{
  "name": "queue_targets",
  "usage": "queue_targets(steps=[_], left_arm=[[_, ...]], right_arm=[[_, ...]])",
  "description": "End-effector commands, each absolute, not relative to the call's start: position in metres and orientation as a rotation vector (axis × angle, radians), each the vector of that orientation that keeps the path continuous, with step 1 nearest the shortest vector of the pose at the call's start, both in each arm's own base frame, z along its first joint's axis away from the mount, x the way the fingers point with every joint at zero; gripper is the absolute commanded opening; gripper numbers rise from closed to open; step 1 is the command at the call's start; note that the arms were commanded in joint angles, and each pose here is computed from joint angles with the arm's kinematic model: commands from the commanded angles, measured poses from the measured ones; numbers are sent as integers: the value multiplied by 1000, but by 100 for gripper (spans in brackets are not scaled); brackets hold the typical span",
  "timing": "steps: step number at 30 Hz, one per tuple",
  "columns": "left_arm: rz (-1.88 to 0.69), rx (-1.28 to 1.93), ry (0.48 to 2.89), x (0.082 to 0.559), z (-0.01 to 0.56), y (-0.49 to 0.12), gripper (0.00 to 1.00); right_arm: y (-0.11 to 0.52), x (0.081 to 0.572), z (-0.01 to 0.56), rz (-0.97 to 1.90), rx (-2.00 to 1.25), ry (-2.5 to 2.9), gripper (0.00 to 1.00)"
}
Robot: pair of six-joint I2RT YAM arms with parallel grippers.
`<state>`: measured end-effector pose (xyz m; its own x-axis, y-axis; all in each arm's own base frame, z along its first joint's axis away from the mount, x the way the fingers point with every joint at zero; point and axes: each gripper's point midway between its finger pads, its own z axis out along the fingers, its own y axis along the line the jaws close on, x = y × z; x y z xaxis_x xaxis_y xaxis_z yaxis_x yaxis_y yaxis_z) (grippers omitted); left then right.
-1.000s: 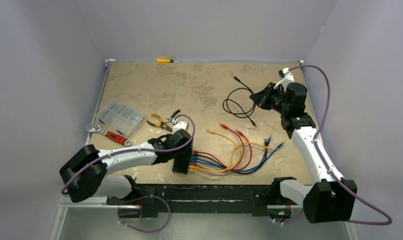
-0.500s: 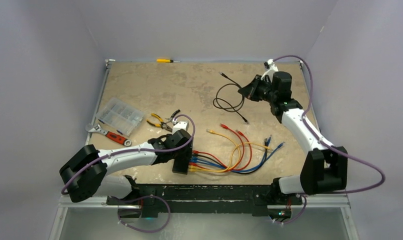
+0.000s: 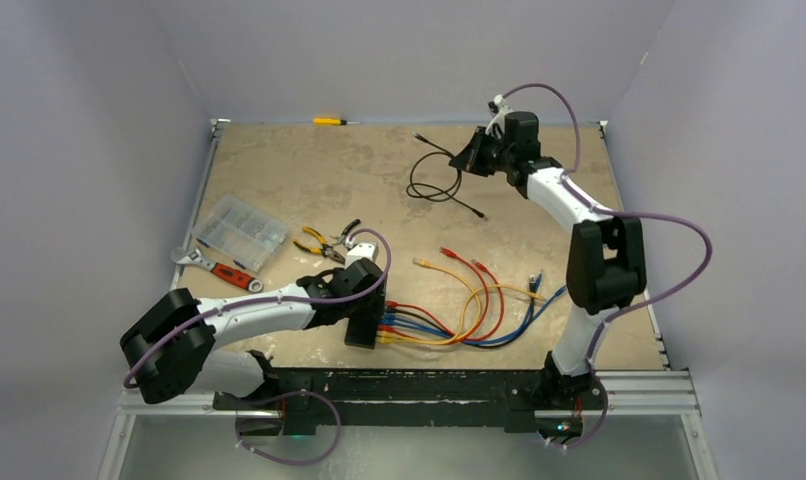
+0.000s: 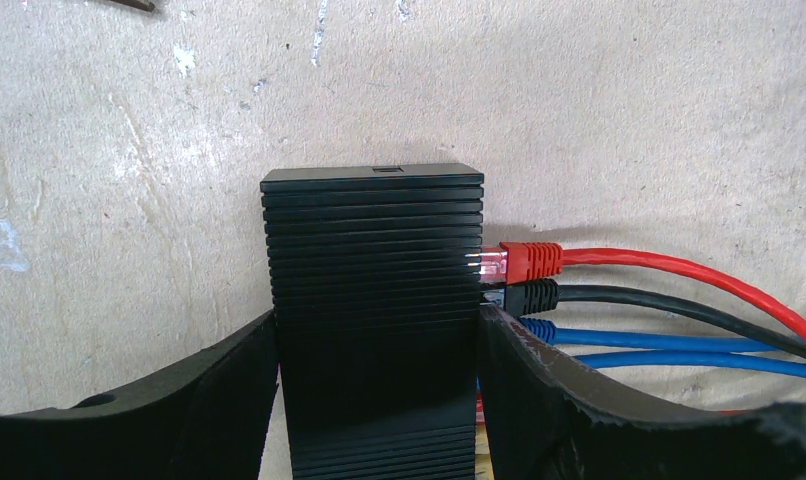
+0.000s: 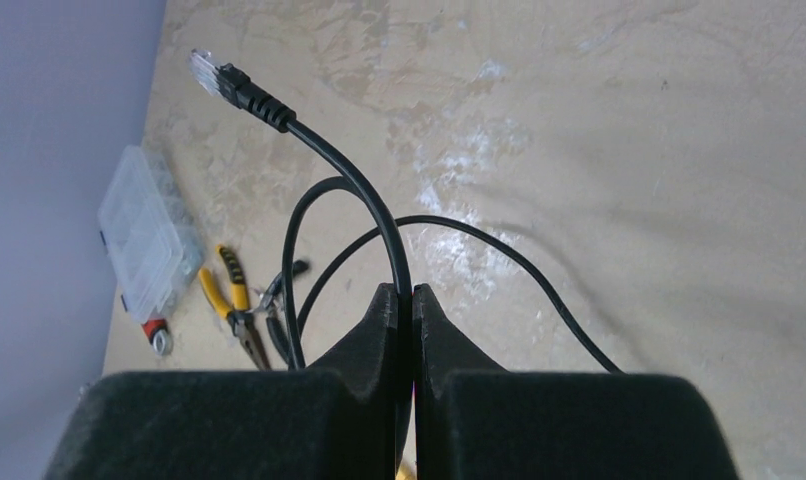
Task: Pull the plug from the switch port
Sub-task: Place the connector at the center of the board.
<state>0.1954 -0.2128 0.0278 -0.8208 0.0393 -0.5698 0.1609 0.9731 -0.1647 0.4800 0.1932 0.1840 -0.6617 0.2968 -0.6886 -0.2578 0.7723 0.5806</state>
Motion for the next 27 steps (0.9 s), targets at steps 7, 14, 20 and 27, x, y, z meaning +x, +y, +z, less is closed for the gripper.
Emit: queue_targets(steps=[7,14,20,27], left_arm=[[-167,183,2578,189,17,-198,43],[-168,181,2581,189,16,-198,43],[-175,182,2583,189,14,-199,43],[-179,175,2586,189,15,-201,43]], right_arm=[[216,537,174,922,-2,2144,0],[222,569,174,926,25,2125,0],[221,593,181,923,38,2115,0],[210,601,182,872,69,2121,41]])
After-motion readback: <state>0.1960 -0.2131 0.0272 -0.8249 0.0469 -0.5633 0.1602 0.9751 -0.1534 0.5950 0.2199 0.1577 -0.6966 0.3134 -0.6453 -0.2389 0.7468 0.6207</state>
